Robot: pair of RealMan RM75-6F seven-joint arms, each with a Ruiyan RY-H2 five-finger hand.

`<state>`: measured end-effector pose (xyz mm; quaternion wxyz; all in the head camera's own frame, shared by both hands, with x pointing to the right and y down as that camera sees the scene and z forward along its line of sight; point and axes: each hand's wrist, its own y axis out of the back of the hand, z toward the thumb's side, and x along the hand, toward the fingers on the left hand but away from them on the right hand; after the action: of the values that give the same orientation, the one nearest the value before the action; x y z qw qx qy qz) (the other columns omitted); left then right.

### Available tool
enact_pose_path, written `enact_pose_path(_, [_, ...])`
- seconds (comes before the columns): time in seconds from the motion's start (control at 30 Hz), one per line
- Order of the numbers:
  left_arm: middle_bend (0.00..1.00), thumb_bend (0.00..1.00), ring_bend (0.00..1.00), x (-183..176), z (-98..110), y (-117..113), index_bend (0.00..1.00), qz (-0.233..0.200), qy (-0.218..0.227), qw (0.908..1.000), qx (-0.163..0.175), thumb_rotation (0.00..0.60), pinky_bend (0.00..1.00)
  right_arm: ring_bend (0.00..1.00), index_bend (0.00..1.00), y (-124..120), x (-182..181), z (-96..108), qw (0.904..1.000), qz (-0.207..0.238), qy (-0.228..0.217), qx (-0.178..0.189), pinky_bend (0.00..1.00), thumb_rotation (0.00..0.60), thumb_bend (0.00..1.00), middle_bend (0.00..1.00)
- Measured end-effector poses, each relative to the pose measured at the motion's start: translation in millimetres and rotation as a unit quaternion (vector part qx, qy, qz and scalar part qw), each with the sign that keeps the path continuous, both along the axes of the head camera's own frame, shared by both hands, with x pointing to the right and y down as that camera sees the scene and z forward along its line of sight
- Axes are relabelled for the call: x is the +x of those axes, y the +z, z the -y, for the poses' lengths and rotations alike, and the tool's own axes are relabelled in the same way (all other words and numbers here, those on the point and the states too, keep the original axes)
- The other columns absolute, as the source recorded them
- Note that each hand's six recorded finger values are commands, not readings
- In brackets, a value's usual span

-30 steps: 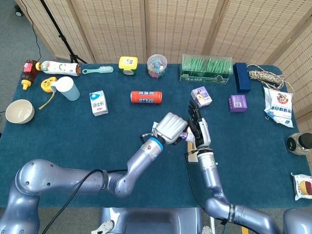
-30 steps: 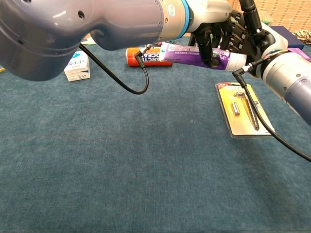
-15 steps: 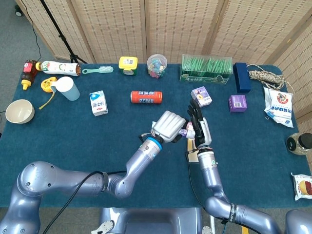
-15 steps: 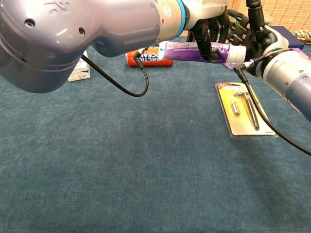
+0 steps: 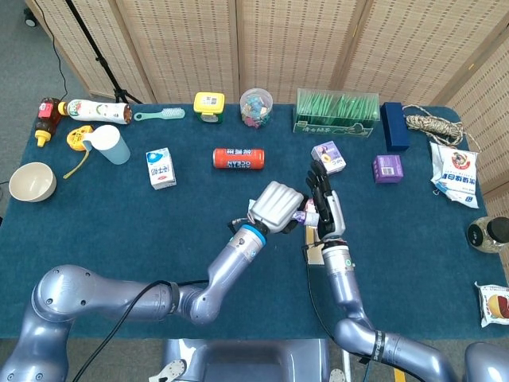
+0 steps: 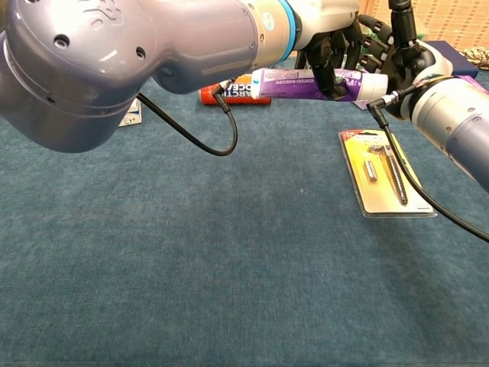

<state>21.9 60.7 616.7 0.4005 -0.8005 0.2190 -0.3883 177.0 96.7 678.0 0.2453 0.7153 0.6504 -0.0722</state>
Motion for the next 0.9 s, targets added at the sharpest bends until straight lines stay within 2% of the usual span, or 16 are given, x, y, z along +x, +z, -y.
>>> enact_pose_path(0.63, [0.56, 0.38, 0.57, 3.1, 0.5, -1.6, 0.66, -0.019, -0.011, 0.9998, 0.003, 0.6, 0.53, 0.0, 0.0, 0.3, 1.6, 3.1, 0.9988, 0.043, 0.019, -0.012, 0.0, 0.18, 0.0, 0.0])
enact_pose_path(0.9, [0.57, 0.38, 0.58, 0.1, 1.4, -0.6, 0.67, -0.034, -0.022, 0.9992, 0.004, 0.6, 0.53, 0.0, 0.0, -0.7, 3.7, 5.0, 0.9988, 0.043, 0.021, -0.009, 0.0, 0.181, 0.0, 0.0])
